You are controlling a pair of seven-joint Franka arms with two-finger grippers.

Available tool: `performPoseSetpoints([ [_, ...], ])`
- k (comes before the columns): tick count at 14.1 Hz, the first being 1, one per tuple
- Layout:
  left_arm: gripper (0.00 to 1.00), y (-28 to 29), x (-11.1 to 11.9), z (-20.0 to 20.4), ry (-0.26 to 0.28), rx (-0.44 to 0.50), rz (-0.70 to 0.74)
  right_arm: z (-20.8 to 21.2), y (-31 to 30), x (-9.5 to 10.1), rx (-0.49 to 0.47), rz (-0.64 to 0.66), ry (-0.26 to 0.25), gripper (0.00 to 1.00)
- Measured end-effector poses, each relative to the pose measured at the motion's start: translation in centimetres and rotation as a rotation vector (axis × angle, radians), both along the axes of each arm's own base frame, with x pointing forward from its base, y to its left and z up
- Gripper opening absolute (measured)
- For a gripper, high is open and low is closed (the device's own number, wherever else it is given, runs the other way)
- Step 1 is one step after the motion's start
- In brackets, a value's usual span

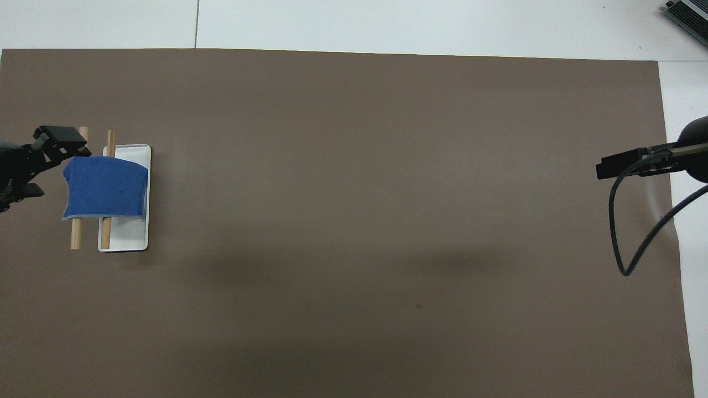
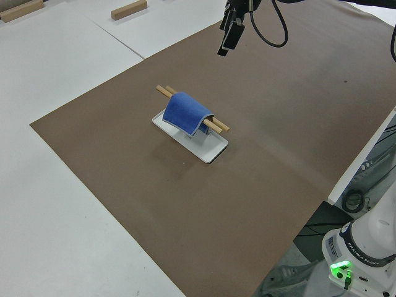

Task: Right arm passes towel to left arm to hang
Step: 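Open the left gripper and draw it back from the towel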

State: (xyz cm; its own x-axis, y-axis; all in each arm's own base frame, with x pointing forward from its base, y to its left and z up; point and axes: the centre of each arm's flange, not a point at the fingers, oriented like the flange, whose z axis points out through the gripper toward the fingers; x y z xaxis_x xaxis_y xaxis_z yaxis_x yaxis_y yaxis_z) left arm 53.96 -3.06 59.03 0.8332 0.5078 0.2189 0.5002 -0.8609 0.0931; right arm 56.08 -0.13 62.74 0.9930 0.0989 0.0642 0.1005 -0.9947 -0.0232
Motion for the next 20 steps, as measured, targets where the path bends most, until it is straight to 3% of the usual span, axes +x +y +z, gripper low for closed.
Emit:
performPoseSetpoints([
  [4,1.00,-0.9,0.5,2.0,0.025,0.053,-0.270,0.0,0.0,0.0,0.000,0.000,0.000,1.00],
  [12,1.00,-3.0,-1.6,8.0,0.122,0.103,-0.642,0.0,0.0,0.0,0.000,0.000,0.000,1.00],
  [17,1.00,-2.7,-1.7,8.5,0.206,0.059,-0.670,0.0,0.0,0.0,0.000,0.000,0.000,1.00],
  [20,1.00,-2.8,-1.8,8.4,0.224,0.053,-0.672,0.0,0.0,0.0,0.000,0.000,0.000,1.00],
])
